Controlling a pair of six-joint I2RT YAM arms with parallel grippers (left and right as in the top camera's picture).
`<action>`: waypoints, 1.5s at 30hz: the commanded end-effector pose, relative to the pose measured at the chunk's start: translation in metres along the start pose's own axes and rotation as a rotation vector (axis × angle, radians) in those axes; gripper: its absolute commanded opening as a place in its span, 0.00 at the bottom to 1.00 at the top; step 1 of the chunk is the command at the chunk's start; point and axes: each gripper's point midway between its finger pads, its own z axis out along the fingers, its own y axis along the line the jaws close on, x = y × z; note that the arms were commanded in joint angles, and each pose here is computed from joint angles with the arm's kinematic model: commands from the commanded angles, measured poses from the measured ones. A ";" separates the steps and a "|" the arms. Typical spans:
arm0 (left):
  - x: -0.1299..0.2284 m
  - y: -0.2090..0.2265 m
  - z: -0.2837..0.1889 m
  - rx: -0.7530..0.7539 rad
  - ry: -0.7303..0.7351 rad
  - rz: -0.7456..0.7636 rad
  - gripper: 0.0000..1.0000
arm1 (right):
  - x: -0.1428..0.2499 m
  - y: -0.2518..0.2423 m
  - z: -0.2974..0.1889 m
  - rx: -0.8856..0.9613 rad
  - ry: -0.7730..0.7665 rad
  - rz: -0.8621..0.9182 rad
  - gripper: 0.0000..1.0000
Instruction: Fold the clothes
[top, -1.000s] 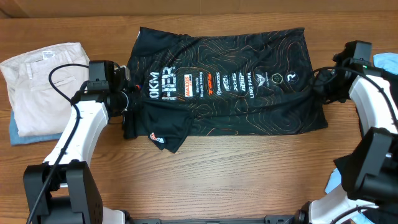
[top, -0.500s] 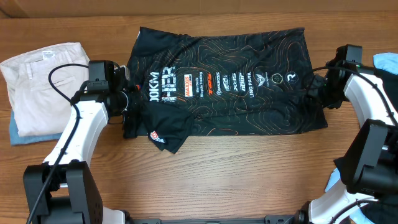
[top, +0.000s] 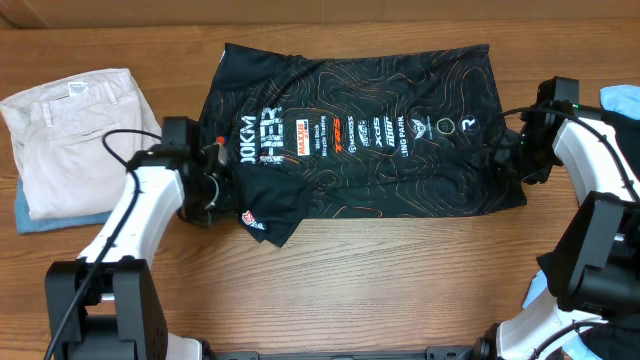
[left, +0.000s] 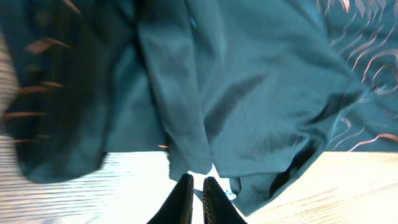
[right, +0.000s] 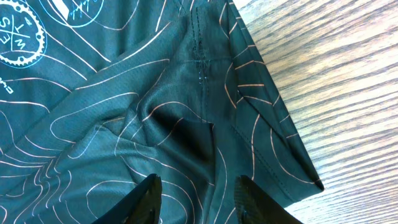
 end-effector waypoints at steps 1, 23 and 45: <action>0.019 -0.009 0.014 0.017 0.058 0.012 0.11 | 0.000 0.000 -0.001 0.007 -0.005 -0.006 0.42; 0.026 -0.003 0.030 -0.008 0.046 -0.011 0.36 | 0.000 -0.001 -0.001 0.008 -0.001 -0.005 0.42; -0.079 -0.093 -0.039 0.335 -0.305 0.156 0.04 | 0.001 -0.001 -0.001 0.008 0.002 -0.005 0.42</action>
